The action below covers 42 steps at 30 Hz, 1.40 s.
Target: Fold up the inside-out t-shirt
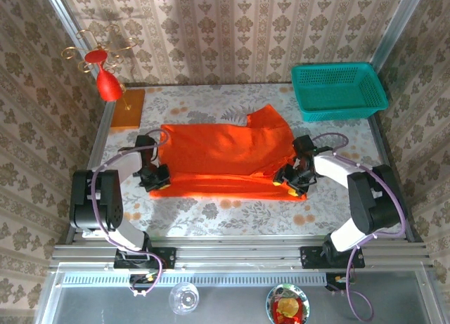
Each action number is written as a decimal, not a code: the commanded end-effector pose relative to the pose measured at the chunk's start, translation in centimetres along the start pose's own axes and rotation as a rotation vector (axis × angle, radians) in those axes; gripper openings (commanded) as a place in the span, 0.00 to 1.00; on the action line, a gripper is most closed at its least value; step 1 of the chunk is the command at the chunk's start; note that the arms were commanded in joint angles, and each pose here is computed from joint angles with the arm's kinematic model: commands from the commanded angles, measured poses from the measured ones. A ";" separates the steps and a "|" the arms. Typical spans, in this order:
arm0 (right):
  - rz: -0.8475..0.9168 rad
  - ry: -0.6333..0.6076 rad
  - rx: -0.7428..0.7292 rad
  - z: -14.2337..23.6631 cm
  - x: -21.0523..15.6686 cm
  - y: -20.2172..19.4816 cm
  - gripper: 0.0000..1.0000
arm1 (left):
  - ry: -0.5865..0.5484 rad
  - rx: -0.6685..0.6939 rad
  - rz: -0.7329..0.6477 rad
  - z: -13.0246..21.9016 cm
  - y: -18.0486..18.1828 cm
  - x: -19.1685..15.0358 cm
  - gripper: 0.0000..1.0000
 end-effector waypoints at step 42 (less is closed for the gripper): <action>0.139 -0.061 0.327 -0.6 -0.9 9.5 1.00 | -0.053 -0.291 -0.119 3.1 -4.0 -5.0 0.08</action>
Point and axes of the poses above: each hand's point on the last joint's axis, 136 mm out from that joint toward the fingers, its own z axis back along the fingers, its own y axis along the line the jaws close on, x = y × z, the point moved 10 cm from there along z, back along the fingers, and after that the axes turned 6 degrees about z, right-handed, at the moved point
